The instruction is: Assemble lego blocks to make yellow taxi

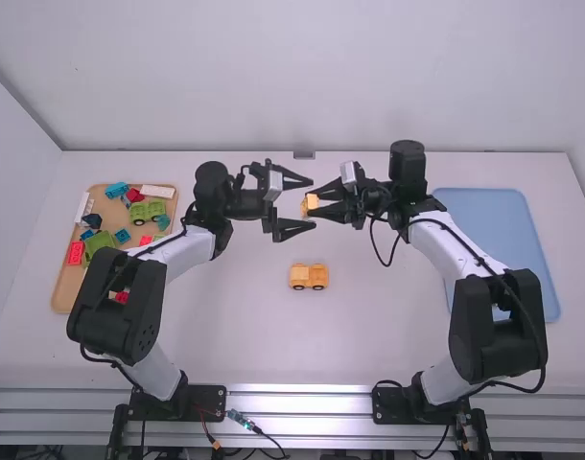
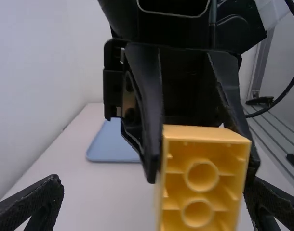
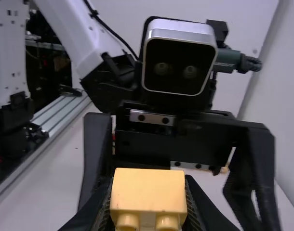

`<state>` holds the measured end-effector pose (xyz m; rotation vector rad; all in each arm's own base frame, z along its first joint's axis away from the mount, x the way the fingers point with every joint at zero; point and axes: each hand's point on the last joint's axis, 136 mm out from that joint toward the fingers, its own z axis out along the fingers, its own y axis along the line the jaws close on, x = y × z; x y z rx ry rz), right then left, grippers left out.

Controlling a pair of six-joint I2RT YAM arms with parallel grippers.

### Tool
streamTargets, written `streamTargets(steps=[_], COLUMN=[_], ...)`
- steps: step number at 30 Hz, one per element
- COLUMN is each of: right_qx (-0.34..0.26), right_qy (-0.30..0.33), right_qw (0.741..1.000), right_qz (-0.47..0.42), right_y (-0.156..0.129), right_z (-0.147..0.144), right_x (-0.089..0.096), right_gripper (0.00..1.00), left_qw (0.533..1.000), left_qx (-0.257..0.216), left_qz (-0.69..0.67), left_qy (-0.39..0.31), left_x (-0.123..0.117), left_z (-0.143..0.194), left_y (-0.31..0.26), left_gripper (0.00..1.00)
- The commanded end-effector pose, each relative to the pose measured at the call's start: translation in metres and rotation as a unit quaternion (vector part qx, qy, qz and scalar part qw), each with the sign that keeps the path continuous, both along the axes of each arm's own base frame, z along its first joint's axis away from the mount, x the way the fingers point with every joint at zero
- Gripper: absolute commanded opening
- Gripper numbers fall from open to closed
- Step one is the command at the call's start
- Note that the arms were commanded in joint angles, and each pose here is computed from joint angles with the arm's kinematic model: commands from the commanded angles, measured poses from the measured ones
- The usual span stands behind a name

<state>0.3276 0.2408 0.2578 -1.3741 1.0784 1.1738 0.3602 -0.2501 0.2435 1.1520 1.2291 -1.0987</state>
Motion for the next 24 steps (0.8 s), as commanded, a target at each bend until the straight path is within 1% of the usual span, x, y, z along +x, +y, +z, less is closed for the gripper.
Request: streamTargets(steps=[1, 4, 5, 8, 9, 10, 15, 17, 18, 19, 20, 21, 22, 24], right_qx=[-0.022, -0.034, -0.045, -0.059, -0.07, -0.075, -0.126, -0.149, -0.17, -0.177, -0.201, -0.244, -0.255, -0.319], right_qy=[0.056, 0.068, 0.077, 0.091, 0.099, 0.103, 0.128, 0.125, 0.127, 0.126, 0.123, 0.117, 0.113, 0.09], right_qw=[0.997, 0.994, 0.99, 0.984, 0.979, 0.977, 0.95, 0.941, 0.932, 0.929, 0.922, 0.91, 0.908, 0.891], right_qz=[-0.047, -0.079, -0.106, -0.139, -0.162, -0.173, -0.256, -0.277, -0.294, -0.298, -0.306, -0.314, -0.314, -0.311], right_y=[0.005, 0.006, 0.003, -0.004, -0.007, -0.009, -0.021, -0.024, -0.026, -0.026, -0.028, -0.03, -0.031, -0.034], right_z=[-0.003, -0.007, -0.012, -0.02, -0.026, -0.029, -0.055, -0.064, -0.068, -0.069, -0.073, -0.076, -0.077, -0.079], right_x=[0.012, 0.021, 0.03, 0.04, 0.047, 0.05, 0.07, 0.073, 0.075, 0.076, 0.076, 0.074, 0.073, 0.065], right_gripper=[0.09, 0.11, 0.12, 0.12, 0.11, 0.11, 0.11, 0.11, 0.1, 0.1, 0.1, 0.1, 0.1, 0.09], left_qw=[1.0, 0.999, 0.996, 0.986, 0.979, 0.976, 0.954, 0.943, 0.938, 0.936, 0.935, 0.934, 0.934, 0.934], left_qx=[0.005, 0.015, 0.02, 0.028, 0.036, 0.042, 0.118, 0.147, 0.166, 0.172, 0.184, 0.197, 0.198, 0.205], left_qz=[0.014, 0.03, 0.055, 0.104, 0.132, 0.144, 0.207, 0.227, 0.235, 0.236, 0.235, 0.231, 0.23, 0.228], left_qy=[0.023, 0.039, 0.066, 0.124, 0.148, 0.158, 0.183, 0.194, 0.196, 0.195, 0.193, 0.19, 0.189, 0.184], left_x=[0.008, 0.015, 0.025, 0.042, 0.051, 0.054, 0.066, 0.069, 0.07, 0.07, 0.069, 0.067, 0.067, 0.066], left_z=[-0.009, -0.018, -0.026, -0.038, -0.045, -0.049, -0.076, -0.083, -0.087, -0.087, -0.088, -0.088, -0.088, -0.085], left_y=[0.011, 0.025, 0.042, 0.072, 0.087, 0.094, 0.122, 0.125, 0.127, 0.128, 0.128, 0.129, 0.129, 0.131], left_gripper=[0.99, 0.99, 0.99, 0.99, 0.99, 0.99, 0.99, 0.99, 0.99, 0.99, 0.99, 0.99, 0.99, 0.99])
